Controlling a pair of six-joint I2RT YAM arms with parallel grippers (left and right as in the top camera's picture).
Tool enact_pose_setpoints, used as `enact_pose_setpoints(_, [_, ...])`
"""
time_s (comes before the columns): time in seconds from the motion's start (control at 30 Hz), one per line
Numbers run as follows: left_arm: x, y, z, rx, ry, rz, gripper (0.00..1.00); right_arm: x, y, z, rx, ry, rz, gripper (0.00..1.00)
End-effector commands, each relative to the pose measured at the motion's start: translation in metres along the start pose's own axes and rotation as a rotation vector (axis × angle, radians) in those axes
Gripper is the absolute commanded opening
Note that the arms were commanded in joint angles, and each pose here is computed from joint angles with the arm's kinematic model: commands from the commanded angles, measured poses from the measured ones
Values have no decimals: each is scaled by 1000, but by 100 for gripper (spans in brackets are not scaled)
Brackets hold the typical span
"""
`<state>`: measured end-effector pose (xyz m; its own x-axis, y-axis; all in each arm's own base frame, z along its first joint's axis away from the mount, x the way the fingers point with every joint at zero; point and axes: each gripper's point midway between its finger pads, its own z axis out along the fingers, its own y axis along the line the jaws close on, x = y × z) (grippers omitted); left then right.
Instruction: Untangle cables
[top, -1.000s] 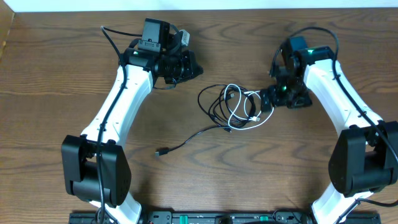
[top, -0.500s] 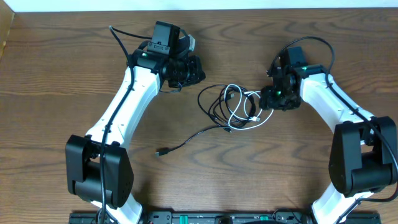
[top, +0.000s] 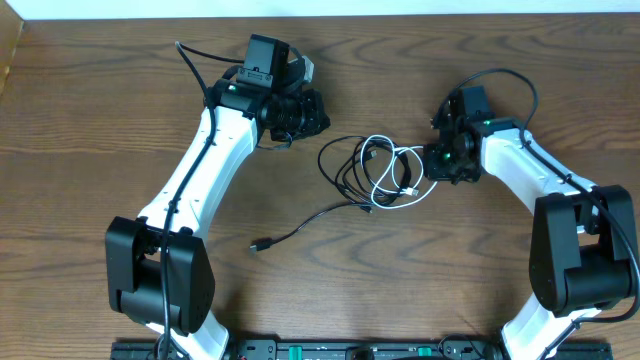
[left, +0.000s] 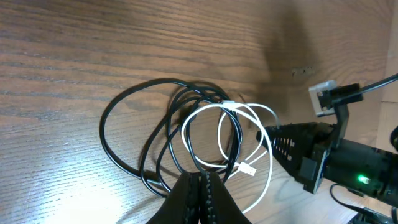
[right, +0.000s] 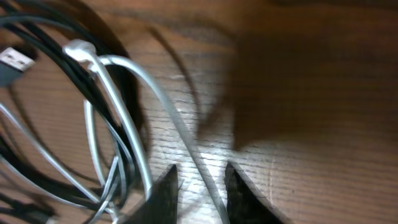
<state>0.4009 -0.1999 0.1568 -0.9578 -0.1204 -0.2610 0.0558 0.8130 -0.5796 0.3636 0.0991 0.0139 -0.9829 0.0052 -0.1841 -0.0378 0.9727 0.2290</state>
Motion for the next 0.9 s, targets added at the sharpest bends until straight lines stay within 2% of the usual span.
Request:
enact_pose_setpoints(0.0, [-3,-1,-5,-7,-18,23,8,8,-6,5,15,17,24,1])
enact_pose_setpoints(0.13, [-5,4,-5,-36,-30,24,7,7,18,-19,-98,24,3,1])
enact_pose_setpoints(0.23, [-7,7,-5,-54,-40,27,8,-11,33,-63,-131,-60,-15,1])
enact_pose_setpoints(0.4, [-8,9,-5,-68,-45,38,8,-53,75,-210,-224,-353,-81,1])
enact_pose_setpoints(0.5, [-11,20,-6,-128,-64,34,8,-62,99,-294,-281,-522,-141,1])
enact_pose_setpoints(0.63, [-11,22,-5,-137,-66,32,7,-62,116,-373,-323,-702,-177,1])
enact_pose_setpoints(0.73, [-11,22,-4,-138,-64,32,7,-61,127,-404,-360,-768,-186,1])
enact_pose_setpoints(0.87, [-10,21,-4,-130,-60,32,7,-61,134,-396,-374,-740,-186,1])
